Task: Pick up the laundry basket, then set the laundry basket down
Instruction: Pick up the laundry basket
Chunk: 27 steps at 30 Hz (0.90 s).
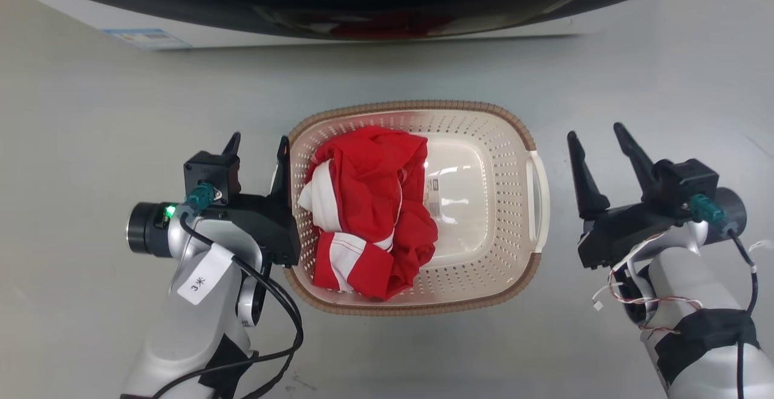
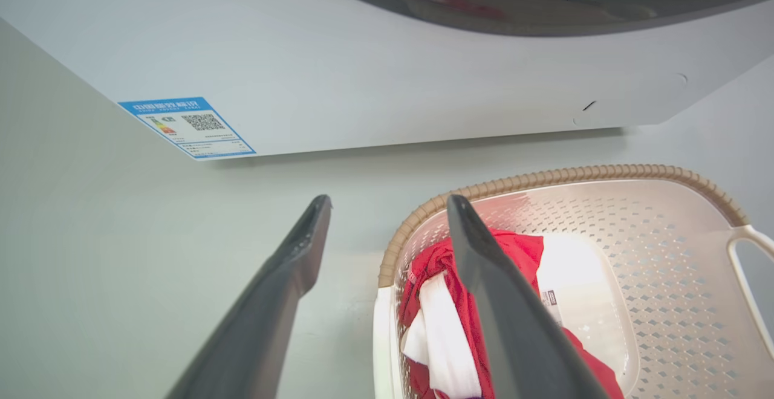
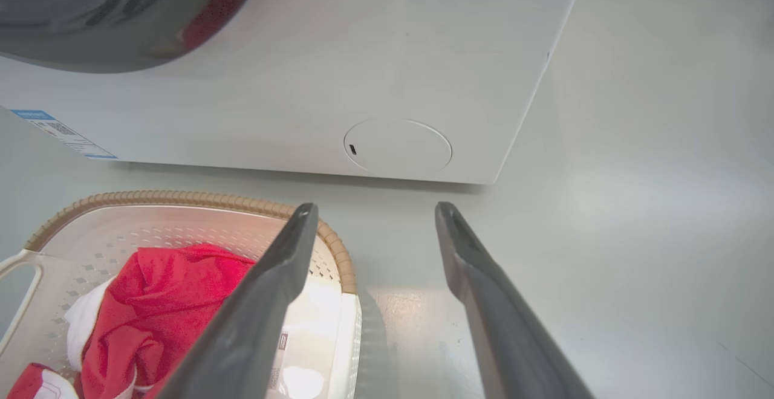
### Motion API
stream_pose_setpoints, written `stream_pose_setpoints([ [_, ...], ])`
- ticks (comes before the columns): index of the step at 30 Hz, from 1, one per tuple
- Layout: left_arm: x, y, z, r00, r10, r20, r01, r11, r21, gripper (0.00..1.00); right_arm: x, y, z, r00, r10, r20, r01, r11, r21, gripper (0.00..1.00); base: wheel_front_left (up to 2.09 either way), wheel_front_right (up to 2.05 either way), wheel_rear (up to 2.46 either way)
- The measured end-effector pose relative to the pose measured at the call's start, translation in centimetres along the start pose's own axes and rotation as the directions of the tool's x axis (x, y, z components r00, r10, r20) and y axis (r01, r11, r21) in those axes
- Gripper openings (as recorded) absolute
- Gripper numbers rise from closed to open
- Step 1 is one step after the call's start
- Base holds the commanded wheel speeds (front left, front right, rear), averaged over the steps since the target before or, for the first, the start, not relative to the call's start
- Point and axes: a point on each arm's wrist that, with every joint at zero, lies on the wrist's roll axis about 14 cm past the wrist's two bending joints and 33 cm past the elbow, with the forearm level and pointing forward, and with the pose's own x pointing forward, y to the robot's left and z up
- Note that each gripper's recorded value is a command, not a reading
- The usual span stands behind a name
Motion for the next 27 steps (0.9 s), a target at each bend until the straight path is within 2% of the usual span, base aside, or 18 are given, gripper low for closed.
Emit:
stream_pose_setpoints([
  [5,-0.1,0.5,-4.0,0.994,0.004,-0.111,-0.004,1.0,-0.004,1.0,-0.1,0.8,-3.6,0.995,0.017,-0.094,-0.015,1.0,0.022,1.0,0.0,0.0,0.0],
  [15,-0.2,0.3,-8.8,0.968,-0.024,-0.25,0.025,1.0,0.003,1.0,0.0,1.8,-7.4,0.979,0.046,-0.201,-0.038,0.998,0.04,1.0,0.0,0.0,0.0],
  [27,1.6,0.1,-11.1,0.947,-0.049,-0.317,0.054,0.999,0.005,1.0,0.7,1.7,-10.6,0.959,0.056,-0.278,-0.042,0.998,0.055,1.0,0.0,0.0,0.0],
])
